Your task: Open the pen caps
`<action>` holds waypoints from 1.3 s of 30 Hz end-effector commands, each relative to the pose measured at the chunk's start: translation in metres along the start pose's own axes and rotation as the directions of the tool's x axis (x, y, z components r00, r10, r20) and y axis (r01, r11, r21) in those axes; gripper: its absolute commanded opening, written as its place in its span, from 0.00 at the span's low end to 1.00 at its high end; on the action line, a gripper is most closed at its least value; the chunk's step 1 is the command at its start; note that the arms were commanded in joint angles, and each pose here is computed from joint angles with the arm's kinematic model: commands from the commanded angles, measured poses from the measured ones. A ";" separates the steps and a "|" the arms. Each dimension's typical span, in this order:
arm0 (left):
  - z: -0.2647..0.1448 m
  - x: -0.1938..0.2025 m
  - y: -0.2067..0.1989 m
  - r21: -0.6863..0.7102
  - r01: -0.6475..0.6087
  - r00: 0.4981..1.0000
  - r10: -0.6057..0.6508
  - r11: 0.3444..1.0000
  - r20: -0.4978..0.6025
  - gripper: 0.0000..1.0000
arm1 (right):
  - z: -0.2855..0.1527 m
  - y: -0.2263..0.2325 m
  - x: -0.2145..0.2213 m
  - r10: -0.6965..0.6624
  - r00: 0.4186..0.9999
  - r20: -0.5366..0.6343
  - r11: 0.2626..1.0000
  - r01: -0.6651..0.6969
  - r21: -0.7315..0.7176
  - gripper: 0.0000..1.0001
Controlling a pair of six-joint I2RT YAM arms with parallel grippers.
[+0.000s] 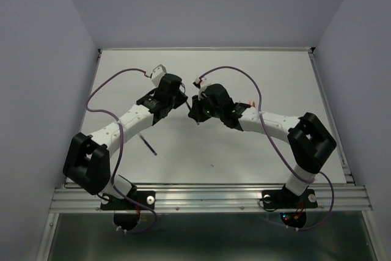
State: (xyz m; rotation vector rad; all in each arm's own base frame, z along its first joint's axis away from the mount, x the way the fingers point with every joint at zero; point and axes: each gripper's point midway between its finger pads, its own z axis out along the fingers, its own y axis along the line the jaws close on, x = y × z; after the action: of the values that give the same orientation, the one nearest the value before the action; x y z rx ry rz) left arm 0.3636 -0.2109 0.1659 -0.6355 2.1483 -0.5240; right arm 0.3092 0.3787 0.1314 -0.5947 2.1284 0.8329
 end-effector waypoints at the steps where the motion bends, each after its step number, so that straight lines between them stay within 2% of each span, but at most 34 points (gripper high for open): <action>1: -0.006 -0.032 -0.028 0.081 -0.010 0.996 0.003 0.997 0.089 0.17 | -0.015 0.018 -0.025 -0.029 0.996 0.083 0.999 0.030 -0.012 0.01; 2: -0.009 -0.033 -0.027 0.083 -0.004 0.996 -0.003 0.997 0.090 0.29 | -0.015 0.015 -0.028 -0.020 0.995 0.094 1.000 0.019 0.009 0.01; 3: -0.010 -0.030 -0.023 0.077 -0.004 0.996 -0.003 0.997 0.087 0.33 | -0.016 0.015 -0.032 -0.013 0.994 0.104 1.000 0.011 0.018 0.01; 6: -0.018 -0.033 -0.021 0.088 0.010 0.995 -0.019 0.996 0.099 0.35 | -0.014 0.008 -0.036 0.020 0.992 0.125 0.998 -0.028 0.060 0.01; 8: -0.022 -0.034 -0.019 0.090 0.010 0.994 -0.019 0.996 0.104 0.41 | -0.015 0.006 -0.042 0.034 0.989 0.143 0.996 -0.045 0.078 0.01; 11: -0.023 -0.033 -0.019 0.089 0.003 0.995 -0.012 0.996 0.095 0.43 | -0.014 0.009 -0.047 0.039 0.987 0.155 0.996 -0.050 0.069 0.01; 35: -0.011 -0.020 -0.019 0.073 -0.025 0.999 0.023 0.997 0.038 0.42 | -0.018 0.020 -0.070 0.005 0.979 0.204 0.999 -0.012 0.036 0.01; 36: -0.011 -0.019 -0.019 0.072 -0.027 0.999 0.024 0.997 0.036 0.41 | -0.018 0.020 -0.070 0.006 0.979 0.204 0.999 -0.014 0.036 0.01; 39: -0.012 -0.020 -0.020 0.077 -0.023 0.999 0.020 0.997 0.039 0.24 | -0.018 0.021 -0.071 0.013 0.978 0.208 0.999 -0.020 0.028 0.01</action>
State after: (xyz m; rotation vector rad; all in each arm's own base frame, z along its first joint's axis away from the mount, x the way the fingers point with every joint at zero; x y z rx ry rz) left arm 0.3656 -0.2124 0.1821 -0.5869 2.1203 -0.5644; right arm 0.3219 0.3769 0.1492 -0.4768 2.1005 0.7671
